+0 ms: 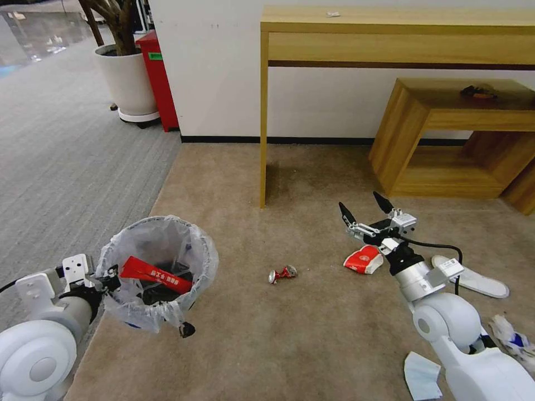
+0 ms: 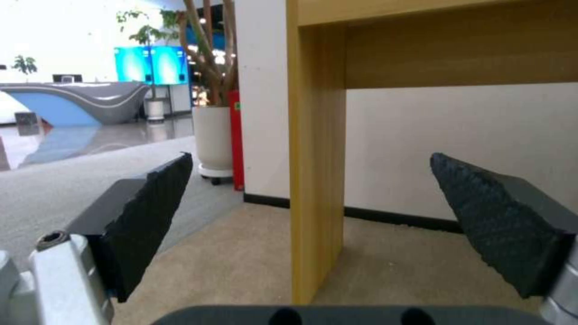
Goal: Pick up the trash bin and place the garbage on the floor into it.
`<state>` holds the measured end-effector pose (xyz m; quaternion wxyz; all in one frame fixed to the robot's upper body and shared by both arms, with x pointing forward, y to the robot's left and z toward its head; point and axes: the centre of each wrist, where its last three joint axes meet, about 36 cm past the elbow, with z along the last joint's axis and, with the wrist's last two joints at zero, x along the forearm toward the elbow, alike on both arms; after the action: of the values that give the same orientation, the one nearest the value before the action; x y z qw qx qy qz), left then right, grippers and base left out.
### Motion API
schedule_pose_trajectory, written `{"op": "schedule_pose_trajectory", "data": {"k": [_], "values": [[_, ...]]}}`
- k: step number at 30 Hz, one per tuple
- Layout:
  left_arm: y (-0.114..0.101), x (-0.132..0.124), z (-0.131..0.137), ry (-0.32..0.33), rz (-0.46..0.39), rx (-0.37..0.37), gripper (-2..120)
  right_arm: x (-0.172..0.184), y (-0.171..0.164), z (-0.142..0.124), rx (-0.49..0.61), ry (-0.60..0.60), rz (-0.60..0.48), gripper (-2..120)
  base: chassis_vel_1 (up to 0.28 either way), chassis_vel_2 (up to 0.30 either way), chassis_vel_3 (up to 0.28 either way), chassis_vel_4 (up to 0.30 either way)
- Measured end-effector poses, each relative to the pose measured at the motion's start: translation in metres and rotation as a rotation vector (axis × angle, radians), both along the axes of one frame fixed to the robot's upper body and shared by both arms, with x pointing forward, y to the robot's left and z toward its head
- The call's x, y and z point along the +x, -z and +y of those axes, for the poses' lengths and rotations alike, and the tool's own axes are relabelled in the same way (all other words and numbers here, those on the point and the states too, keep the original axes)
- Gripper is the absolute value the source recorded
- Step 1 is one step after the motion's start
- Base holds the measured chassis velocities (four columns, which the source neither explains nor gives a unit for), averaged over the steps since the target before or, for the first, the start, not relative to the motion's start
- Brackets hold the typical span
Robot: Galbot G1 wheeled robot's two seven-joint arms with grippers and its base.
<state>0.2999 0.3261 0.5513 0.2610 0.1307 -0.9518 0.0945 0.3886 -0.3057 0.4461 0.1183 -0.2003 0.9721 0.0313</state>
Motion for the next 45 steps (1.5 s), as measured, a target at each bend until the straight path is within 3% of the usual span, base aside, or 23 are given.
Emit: {"op": "schedule_pose_trajectory", "data": {"k": [45], "values": [[-0.0011, -0.0022, -0.0024, 0.009, 0.000, 0.003, 0, -0.0039, 0.0013, 0.0017, 0.004, 0.002, 0.000, 100, -0.005, 0.134, 0.004, -0.133]]}}
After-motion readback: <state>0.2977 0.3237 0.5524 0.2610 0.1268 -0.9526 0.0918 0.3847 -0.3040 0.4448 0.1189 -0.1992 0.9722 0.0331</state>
